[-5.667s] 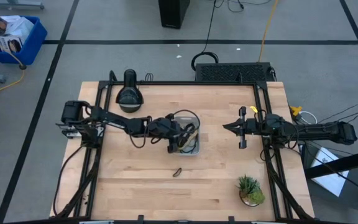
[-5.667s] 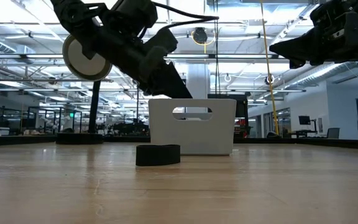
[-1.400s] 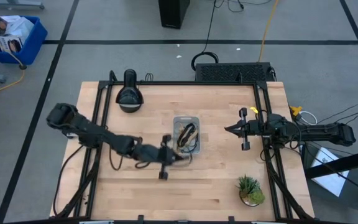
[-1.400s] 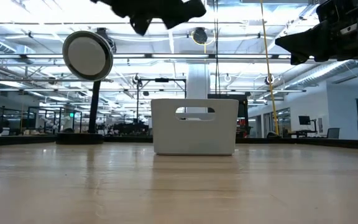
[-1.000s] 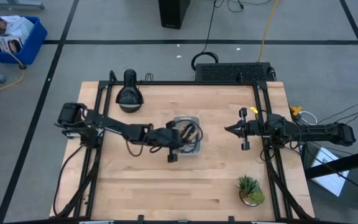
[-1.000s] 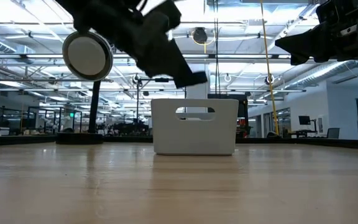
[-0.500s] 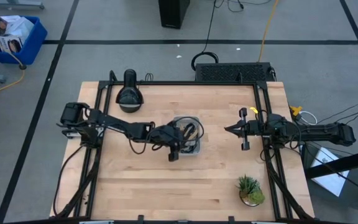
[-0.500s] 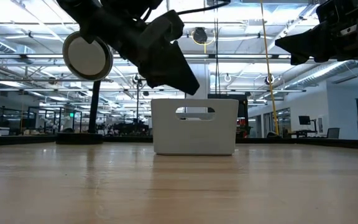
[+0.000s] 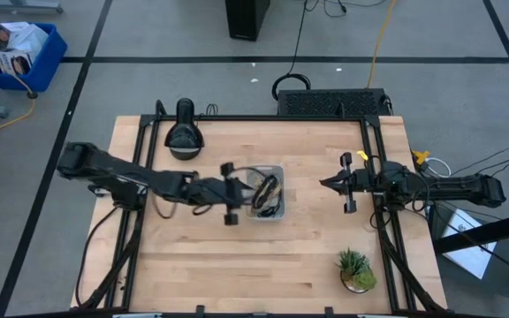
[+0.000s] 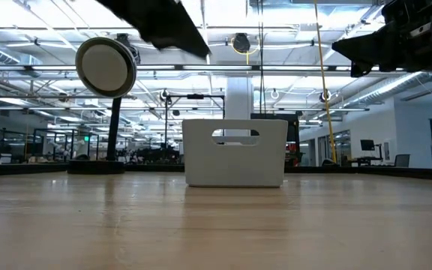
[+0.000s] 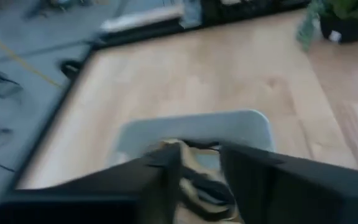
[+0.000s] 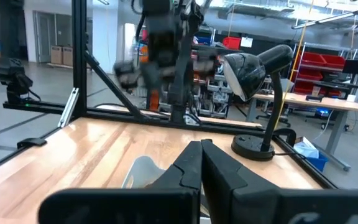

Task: Pick and place rubber bands into bin
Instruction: Return to Home Position

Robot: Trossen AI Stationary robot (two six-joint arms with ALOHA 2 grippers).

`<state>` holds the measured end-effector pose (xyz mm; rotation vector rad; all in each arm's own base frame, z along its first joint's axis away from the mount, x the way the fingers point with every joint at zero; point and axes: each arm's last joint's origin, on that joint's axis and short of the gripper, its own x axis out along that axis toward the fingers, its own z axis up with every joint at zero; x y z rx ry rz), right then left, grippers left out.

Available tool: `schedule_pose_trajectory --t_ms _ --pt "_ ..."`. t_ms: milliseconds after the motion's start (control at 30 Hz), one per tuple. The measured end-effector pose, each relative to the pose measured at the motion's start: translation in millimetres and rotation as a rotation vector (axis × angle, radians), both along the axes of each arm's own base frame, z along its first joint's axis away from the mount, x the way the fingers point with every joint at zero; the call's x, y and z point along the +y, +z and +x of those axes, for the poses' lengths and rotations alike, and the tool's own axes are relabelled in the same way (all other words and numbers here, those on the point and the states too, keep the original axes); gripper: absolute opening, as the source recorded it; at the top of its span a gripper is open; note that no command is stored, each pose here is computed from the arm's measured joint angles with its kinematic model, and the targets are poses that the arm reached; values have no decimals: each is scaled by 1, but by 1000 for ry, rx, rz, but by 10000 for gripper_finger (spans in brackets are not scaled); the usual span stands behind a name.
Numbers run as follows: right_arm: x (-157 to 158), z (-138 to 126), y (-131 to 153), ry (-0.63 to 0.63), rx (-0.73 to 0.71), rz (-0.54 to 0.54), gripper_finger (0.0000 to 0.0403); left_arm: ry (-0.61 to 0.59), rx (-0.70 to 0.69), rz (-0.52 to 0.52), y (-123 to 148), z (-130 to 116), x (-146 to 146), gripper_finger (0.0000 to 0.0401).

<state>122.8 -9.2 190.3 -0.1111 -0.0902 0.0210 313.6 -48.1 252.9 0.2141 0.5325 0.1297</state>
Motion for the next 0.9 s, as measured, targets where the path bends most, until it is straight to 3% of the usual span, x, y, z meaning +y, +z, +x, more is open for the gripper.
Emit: schedule_pose_trajectory --t_ms 100,167,367,567,733,900 --pt "0 0 0 2 -3 9 0 -14 -29 42 24 -24 -2 35" --pt "0 0 0 3 -3 19 0 -37 -46 55 33 -41 -3 13" --pt "0 -1 1 4 -13 32 0 27 -141 126 34 -95 3 5" --pt "0 -1 1 3 -13 34 0 23 -327 95 5 -144 14 3" --pt "0 -1 1 1 -9 34 0 72 -369 132 -25 -173 26 3" --pt "0 -1 1 0 -6 32 0 -37 -494 120 -41 -195 29 2"
